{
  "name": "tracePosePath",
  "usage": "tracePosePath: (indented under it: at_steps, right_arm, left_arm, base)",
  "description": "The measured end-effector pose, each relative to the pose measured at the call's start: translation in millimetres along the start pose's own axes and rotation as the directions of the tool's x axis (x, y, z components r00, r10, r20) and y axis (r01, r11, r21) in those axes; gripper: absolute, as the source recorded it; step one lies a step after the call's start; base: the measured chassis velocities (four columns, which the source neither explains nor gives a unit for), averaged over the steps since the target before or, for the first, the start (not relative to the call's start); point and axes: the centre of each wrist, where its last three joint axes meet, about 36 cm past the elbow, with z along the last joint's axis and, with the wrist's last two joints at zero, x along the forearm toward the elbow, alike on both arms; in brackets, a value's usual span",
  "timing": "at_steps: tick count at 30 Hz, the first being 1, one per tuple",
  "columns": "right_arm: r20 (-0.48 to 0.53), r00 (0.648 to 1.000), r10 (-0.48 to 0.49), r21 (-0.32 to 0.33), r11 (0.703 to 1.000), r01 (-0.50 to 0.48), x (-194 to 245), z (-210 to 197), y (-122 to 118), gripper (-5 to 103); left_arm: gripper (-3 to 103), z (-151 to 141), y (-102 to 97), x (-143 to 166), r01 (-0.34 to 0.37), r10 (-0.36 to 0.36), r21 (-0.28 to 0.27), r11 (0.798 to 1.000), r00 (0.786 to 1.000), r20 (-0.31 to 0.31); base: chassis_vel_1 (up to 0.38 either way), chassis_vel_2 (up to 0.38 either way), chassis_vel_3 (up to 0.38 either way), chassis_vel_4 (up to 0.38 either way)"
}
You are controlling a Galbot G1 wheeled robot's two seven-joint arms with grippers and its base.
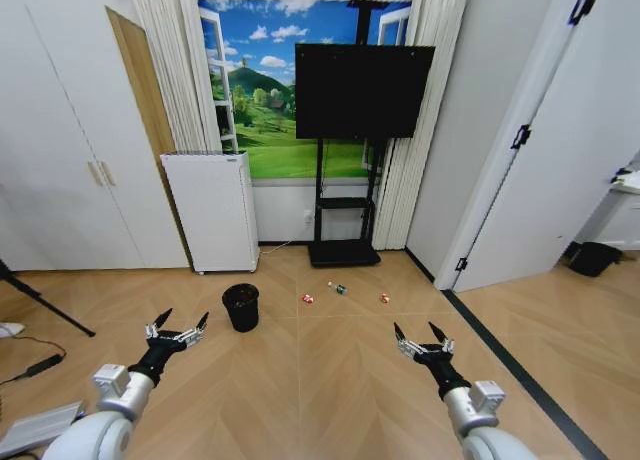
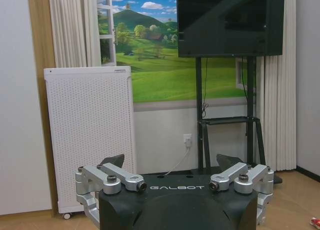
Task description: Pick up the trash bin and place the garbage on the floor into it.
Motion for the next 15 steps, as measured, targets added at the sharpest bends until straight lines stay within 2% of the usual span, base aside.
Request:
tracePosePath:
  at_steps: [5,15]
  right_arm:
    - [0.002,1.0,0.001,0.0,1.0,-0.001,0.0,1.0,-0.4,100]
    - [0.005,1.0,0.0,0.001,1.0,0.0,-0.5,2.4,-0.9,100]
  left_arm:
    - [100,-0.2,0.3,-0.4,-0.002,0.002,-0.001,1.0,1.0,0.001]
    - [100,-0.2,-0.5,0.4,-0.001,0.001,0.001,1.0,1.0,0.003]
  base:
    - [-0.036,0.03,0.023,-0.033]
    - [-0.175,0.189,0.169,-0.174]
